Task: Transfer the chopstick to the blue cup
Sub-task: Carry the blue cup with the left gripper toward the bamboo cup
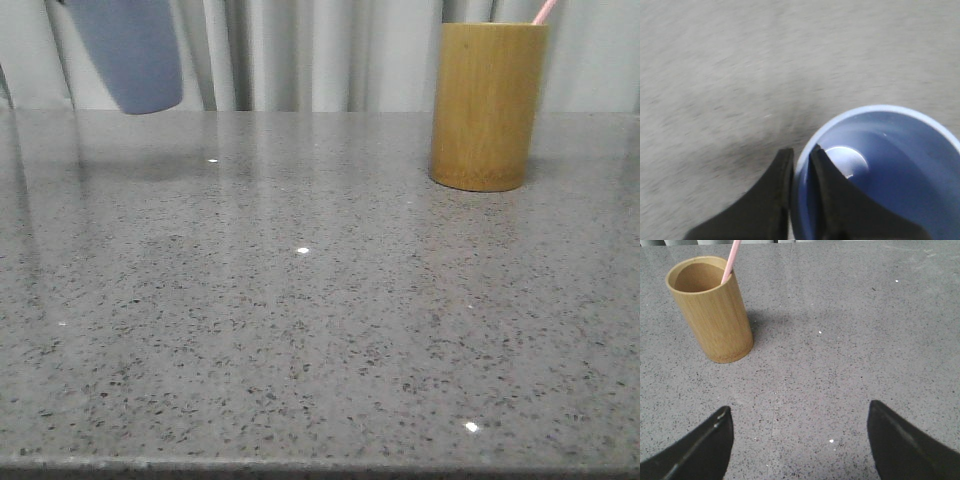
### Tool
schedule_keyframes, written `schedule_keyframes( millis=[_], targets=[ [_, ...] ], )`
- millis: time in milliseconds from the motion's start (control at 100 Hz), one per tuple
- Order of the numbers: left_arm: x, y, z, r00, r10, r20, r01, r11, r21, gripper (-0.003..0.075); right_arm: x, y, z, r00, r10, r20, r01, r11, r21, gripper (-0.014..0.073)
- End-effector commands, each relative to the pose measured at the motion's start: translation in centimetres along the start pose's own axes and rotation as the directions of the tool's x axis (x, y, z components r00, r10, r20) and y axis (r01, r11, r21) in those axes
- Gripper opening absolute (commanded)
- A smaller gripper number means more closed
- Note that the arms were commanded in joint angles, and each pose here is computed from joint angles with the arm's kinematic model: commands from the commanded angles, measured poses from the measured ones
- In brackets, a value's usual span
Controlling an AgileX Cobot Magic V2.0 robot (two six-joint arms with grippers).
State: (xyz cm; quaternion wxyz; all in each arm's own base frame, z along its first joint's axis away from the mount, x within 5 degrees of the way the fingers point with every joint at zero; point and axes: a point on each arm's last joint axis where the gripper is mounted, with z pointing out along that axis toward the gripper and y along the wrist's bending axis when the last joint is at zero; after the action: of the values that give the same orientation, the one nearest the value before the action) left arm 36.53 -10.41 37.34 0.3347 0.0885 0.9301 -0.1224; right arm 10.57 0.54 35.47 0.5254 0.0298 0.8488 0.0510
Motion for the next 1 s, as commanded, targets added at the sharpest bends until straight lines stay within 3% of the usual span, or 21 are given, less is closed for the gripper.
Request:
schedule_keyframes(
  millis=[0,180,390,990],
  targets=[
    [-1.5,-3.0,-2.3,0.992,0.054,0.118,-0.060,0.997,0.053,-0.0019,-1.7,0.1,-0.6,0.994,0.002,0.108,-0.001,1.000,-0.006,0.0559],
    [-1.5,-6.7,-0.4,0.989,0.120,0.086,-0.129,0.985,0.116,-0.0019,-1.7,0.1,-0.6,0.994,0.002,0.110,-0.001,1.000,-0.006,0.0559],
    [-0.5,-9.1,2.4,0.985,0.170,0.024,-0.172,0.974,0.147,-0.0019,-1.7,0.1,-0.6,0.994,0.002,0.110,-0.001,1.000,-0.006,0.0559],
    [0.7,-10.2,5.2,0.974,0.220,-0.063,-0.208,0.966,0.151,-0.0019,-1.7,0.1,-0.6,0.994,0.002,0.110,-0.001,1.000,-0.006,0.0559]
  ],
)
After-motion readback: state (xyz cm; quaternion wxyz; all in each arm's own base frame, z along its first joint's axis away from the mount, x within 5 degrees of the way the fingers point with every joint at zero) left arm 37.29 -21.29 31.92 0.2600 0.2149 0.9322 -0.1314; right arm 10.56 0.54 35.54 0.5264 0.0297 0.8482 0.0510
